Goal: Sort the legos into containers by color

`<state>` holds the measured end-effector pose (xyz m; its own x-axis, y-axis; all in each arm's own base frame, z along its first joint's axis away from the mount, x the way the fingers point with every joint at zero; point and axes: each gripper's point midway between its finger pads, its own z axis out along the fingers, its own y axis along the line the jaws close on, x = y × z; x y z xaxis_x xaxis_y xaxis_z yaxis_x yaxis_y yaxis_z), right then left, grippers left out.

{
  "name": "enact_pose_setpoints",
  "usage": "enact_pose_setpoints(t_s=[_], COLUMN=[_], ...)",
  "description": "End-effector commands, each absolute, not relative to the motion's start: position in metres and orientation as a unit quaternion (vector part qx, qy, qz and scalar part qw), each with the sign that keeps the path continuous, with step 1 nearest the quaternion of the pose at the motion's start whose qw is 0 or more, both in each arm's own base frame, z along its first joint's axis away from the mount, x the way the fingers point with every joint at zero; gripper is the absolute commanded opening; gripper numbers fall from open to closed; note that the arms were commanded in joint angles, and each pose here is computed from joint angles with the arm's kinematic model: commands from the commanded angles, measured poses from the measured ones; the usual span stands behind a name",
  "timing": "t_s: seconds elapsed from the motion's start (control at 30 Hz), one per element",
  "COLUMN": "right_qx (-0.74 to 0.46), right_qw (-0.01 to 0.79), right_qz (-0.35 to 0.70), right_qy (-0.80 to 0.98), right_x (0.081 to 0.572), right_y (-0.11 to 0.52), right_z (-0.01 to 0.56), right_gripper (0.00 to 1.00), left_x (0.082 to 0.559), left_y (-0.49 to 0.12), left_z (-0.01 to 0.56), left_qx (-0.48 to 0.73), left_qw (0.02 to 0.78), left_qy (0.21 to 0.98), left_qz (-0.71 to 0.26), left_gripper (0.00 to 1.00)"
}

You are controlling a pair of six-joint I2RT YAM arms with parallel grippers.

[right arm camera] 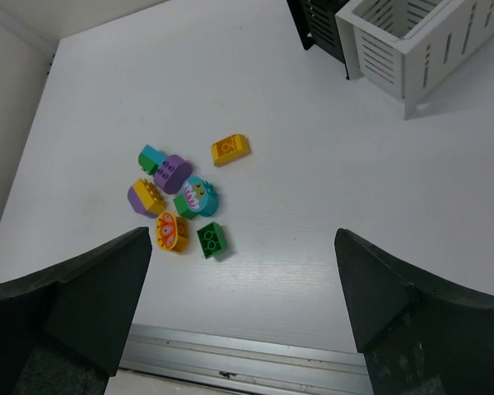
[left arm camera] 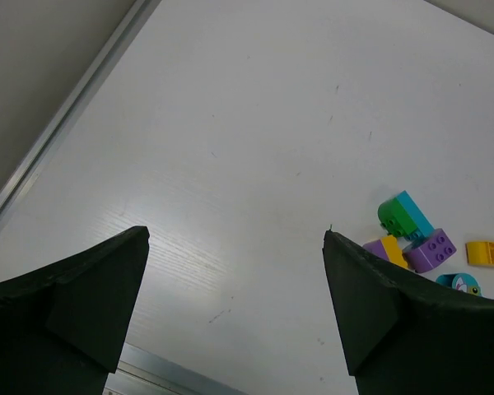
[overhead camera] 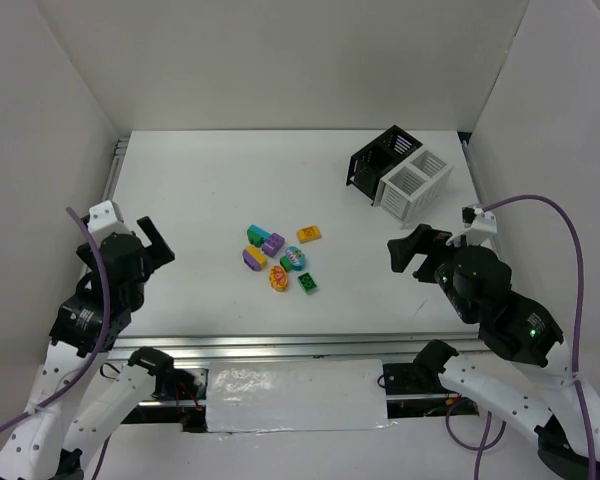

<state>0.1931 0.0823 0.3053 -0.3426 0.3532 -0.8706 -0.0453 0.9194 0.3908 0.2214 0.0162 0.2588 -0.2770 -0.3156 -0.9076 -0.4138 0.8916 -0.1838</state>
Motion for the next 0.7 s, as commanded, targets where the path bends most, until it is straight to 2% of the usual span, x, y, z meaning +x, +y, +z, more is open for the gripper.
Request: enact_pose_setpoints(t_s=[0.0,0.23,0.33,0.4,0.53,0.6,0.63,0.67], right_qx=[0.082,0.006,-0.063,-0.082,-0.053,-0.043,-0.048,-0.054], right_qw=[0.568,0.556,0.531,0.501,0.438,0.393,0.379,0.351], right_qz=[0.199,0.259,0.332,0.345,0.276,0.230,0.224,0.205], right_qy=[0.795,0.789,0.777,0.789,0.854,0.889,0.896,0.912], right_x=[0.191,0.189,0.183,0.189,0.225,0.243,0.247,0.252], right_y=[0.090,0.127,0.168,0.189,0.206,0.217,0.223,0.231], right_z=[0.316,0.316,0.317,0.304,0.251,0.212,0.201,0.177], right_gripper=[1.00,1.00,1.00,1.00,0.98,0.94,0.86,0.84], left_x=[0.224,0.224,0.225,0.225,0.225,0.223,0.223,0.223], left_y=[0.016,0.014,0.013,0.012,0.011,0.011,0.011,0.012], left_z=[0.275,0.275,0.275,0.275,0.274,0.274,0.275,0.276], left_qx=[-0.229,-0.225,-0.220,-0.218,-0.216,-0.216,-0.216,-0.217], left_qw=[0.581,0.581,0.581,0.581,0.579,0.579,0.581,0.582], left_qy=[0.781,0.782,0.783,0.784,0.786,0.786,0.785,0.784], left_qz=[0.033,0.027,0.024,0.022,0.020,0.019,0.018,0.019], left_gripper=[0.99,1.00,1.00,1.00,0.99,1.00,1.00,1.00])
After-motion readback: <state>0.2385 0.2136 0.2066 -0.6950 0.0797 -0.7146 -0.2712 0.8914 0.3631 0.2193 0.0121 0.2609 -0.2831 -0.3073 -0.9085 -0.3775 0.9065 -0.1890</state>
